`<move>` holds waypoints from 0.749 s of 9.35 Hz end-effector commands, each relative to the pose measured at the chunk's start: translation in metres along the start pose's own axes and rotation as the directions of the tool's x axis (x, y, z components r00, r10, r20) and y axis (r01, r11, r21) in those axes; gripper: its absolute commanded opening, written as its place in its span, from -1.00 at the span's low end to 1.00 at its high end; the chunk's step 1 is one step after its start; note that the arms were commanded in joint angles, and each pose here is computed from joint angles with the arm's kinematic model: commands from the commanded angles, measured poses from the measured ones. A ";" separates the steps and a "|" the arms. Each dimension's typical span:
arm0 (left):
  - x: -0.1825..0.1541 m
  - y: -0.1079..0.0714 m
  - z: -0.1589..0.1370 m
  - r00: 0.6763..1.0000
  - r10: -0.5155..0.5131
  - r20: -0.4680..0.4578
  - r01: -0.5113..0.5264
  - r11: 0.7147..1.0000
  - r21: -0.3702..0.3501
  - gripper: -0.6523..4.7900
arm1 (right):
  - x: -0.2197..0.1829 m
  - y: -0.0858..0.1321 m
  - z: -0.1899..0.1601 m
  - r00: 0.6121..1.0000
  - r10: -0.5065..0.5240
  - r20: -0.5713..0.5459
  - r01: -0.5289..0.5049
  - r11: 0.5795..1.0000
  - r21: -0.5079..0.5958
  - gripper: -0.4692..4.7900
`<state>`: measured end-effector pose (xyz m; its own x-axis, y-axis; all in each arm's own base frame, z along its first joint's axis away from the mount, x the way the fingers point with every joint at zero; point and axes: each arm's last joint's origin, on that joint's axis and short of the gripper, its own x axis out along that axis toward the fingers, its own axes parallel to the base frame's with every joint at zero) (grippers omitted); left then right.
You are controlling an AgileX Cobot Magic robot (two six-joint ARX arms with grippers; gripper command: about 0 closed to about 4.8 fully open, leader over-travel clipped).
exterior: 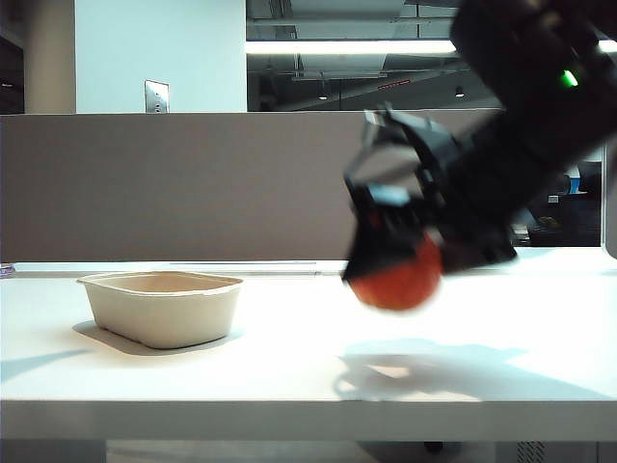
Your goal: Pick up the orange and place it into the paper lunchbox.
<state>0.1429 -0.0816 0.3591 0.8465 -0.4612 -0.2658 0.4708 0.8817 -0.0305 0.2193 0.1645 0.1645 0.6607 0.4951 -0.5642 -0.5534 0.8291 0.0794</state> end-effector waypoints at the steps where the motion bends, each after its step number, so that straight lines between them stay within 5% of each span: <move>1: -0.020 0.003 0.003 0.978 0.106 -0.180 -0.104 0.994 0.023 -0.78 | 0.004 0.014 0.085 0.961 0.187 0.202 -0.161 0.977 -0.140 0.13; 2: -0.024 0.003 0.008 0.979 0.104 -0.176 -0.102 0.995 0.021 -0.78 | 0.014 0.016 0.095 0.954 0.216 0.210 -0.188 0.971 -0.149 0.13; 4: -0.028 0.003 0.014 0.983 0.089 -0.160 -0.088 0.996 0.014 -0.78 | 0.129 0.058 0.132 0.908 0.358 0.216 -0.316 0.926 -0.207 0.13; 5: -0.028 0.003 0.014 0.983 0.089 -0.160 -0.088 0.996 0.014 -0.78 | 0.133 0.063 0.130 0.907 0.366 0.209 -0.324 0.922 -0.210 0.13; 6: -0.028 0.003 0.014 0.983 0.088 -0.160 -0.087 0.996 0.014 -0.78 | 0.162 0.086 0.096 0.921 0.376 0.099 -0.350 0.913 -0.208 0.64; 7: -0.028 0.003 0.014 0.983 0.085 -0.161 -0.084 0.996 0.013 -0.78 | 0.162 0.086 0.097 0.921 0.379 0.095 -0.354 0.912 -0.207 1.00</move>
<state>0.1244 -0.0682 0.3777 0.8297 -0.3562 -0.4298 0.3992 0.9168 0.0107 0.3278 0.3389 0.1531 0.4452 0.7826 -0.4352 -0.8381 0.5352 0.1052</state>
